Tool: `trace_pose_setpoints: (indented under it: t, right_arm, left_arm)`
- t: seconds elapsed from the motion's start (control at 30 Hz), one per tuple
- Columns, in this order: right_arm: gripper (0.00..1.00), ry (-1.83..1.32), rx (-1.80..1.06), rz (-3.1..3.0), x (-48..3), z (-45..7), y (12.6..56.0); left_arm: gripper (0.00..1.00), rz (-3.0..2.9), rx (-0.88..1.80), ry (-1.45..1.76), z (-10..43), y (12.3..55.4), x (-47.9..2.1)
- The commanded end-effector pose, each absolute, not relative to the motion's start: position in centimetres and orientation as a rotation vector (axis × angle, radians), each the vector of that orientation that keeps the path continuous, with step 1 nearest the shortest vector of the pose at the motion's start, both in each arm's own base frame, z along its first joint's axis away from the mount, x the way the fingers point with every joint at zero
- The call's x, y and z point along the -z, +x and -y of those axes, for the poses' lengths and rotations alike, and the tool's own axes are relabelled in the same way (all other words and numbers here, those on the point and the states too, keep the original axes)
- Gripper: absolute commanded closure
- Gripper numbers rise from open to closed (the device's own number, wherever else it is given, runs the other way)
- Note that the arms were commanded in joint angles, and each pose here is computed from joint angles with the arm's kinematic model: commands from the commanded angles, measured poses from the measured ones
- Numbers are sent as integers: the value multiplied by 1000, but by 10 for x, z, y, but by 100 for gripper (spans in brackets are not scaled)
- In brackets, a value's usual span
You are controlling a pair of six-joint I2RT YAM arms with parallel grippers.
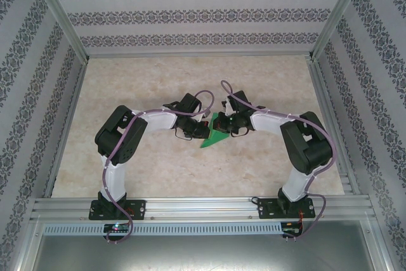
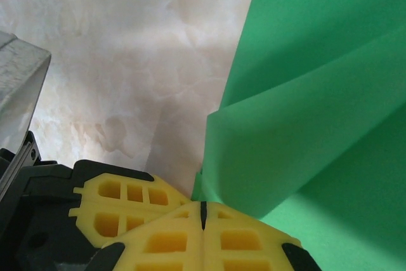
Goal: Fold a paper plane with a square sheet of paper (pick it up from the middle)
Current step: Fourth fold the wing at the center of the table.
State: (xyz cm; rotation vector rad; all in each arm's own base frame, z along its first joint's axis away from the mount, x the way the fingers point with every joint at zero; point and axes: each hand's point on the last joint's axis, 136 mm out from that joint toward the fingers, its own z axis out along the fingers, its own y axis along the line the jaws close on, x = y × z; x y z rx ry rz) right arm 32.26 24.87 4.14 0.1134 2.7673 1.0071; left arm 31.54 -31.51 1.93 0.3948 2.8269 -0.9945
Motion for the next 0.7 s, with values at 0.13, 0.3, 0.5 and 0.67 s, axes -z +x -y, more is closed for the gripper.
trace_pose_setpoints:
  t: [0.13,0.3,0.5,0.67]
  right_arm:
    - [100,47,-1056,-2791,-32,-257,316]
    - [100,39,-1048,-2818,-22,-257,315]
    - [100,38,-1046,-2826,-16,-252,321]
    - [100,27,-1061,-2835,-15,-246,325]
  left_arm:
    - [100,-3086,692,280,271,285,30]
    - [100,-3089,693,241,270,285,30]
    - [100,-3097,696,220,268,283,31]
    - [100,-3100,705,224,267,280,31]
